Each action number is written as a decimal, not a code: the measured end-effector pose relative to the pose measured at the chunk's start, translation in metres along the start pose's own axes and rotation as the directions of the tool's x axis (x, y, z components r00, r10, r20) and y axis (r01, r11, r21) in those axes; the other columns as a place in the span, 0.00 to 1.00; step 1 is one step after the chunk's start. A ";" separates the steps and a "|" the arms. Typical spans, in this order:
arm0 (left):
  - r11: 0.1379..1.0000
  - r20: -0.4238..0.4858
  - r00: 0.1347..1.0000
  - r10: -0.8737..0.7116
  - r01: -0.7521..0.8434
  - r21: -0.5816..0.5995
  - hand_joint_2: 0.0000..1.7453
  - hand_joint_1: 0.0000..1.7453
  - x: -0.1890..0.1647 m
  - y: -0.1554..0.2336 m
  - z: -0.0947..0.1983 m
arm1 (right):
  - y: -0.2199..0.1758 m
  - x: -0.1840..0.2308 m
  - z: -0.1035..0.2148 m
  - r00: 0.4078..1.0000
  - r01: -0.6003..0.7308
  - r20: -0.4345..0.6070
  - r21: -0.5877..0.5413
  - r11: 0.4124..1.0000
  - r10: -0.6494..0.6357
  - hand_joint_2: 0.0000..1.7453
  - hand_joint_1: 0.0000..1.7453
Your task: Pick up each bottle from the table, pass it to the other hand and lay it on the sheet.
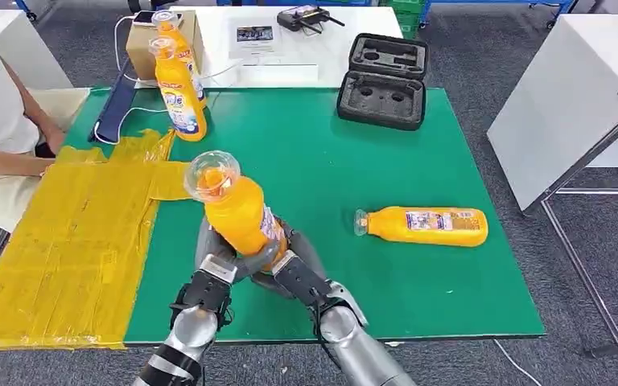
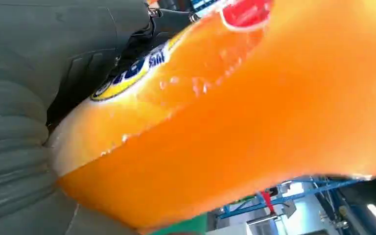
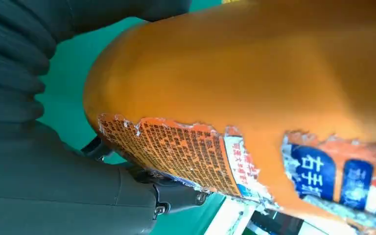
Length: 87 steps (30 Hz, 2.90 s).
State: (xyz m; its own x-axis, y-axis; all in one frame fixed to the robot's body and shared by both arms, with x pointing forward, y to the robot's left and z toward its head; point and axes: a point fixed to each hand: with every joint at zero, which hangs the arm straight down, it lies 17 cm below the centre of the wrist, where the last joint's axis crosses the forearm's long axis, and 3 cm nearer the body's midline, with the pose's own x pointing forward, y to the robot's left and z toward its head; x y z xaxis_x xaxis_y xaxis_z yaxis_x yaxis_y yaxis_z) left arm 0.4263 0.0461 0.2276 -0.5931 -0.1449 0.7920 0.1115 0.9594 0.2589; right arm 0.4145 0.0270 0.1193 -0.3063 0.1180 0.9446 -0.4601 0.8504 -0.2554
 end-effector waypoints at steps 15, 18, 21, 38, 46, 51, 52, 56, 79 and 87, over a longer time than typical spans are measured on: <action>0.976 -0.082 0.973 0.215 -0.216 -0.009 1.00 1.00 -0.017 0.008 0.004 | 0.004 -0.006 -0.002 1.000 -0.012 -0.022 0.014 1.000 0.012 1.00 1.00; 0.976 -0.087 0.973 0.215 -0.217 -0.009 1.00 1.00 -0.019 0.009 0.004 | 0.004 -0.006 -0.002 1.000 -0.010 -0.022 0.010 1.000 0.010 1.00 1.00; 0.979 -0.084 0.975 0.205 -0.206 -0.004 1.00 1.00 -0.020 0.011 0.003 | 0.002 -0.003 -0.002 1.000 -0.004 -0.013 0.001 1.000 0.004 1.00 0.00; 0.539 0.000 0.542 -0.841 0.836 0.108 1.00 1.00 -0.034 0.098 -0.016 | -0.081 0.110 0.021 0.932 -0.080 0.328 -0.235 0.969 0.156 0.00 0.00; 0.442 -0.054 0.449 -0.892 0.891 0.104 1.00 1.00 -0.051 0.134 -0.022 | -0.098 0.143 0.035 0.898 -0.076 0.397 -0.285 0.955 0.190 0.00 0.00; 0.391 -0.071 0.397 -0.915 0.917 0.086 1.00 1.00 -0.057 0.140 -0.023 | -0.104 0.151 0.040 0.887 -0.061 0.419 -0.304 0.951 0.192 1.00 0.00; 0.353 -0.087 0.359 -0.929 0.933 0.074 1.00 1.00 -0.062 0.146 -0.023 | -0.107 0.154 0.042 0.883 -0.047 0.431 -0.316 0.947 0.187 1.00 0.00; 0.219 -0.216 0.212 -0.953 0.976 -0.006 1.00 1.00 -0.099 0.193 -0.023 | -0.132 0.177 0.056 0.852 0.025 0.487 -0.406 0.914 0.193 1.00 0.00; 0.024 -0.301 -0.146 -0.942 0.868 -0.496 1.00 1.00 -0.236 0.305 0.042 | -0.157 0.242 0.068 0.753 0.093 0.607 -0.481 0.872 0.255 1.00 0.00; 0.052 -0.294 -0.144 -0.945 0.820 -0.570 1.00 1.00 -0.254 0.299 0.068 | -0.141 0.235 0.056 0.769 0.051 0.592 -0.434 0.900 0.241 1.00 0.00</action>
State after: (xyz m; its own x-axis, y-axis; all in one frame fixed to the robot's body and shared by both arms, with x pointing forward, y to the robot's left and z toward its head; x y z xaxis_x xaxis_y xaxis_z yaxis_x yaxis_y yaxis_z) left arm 0.5558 0.3866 0.0667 0.2143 -0.9568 -0.1963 -0.0255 -0.2064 0.9781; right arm 0.3609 -0.0935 0.3657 -0.8401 -0.0076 0.5424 -0.0682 0.9934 -0.0917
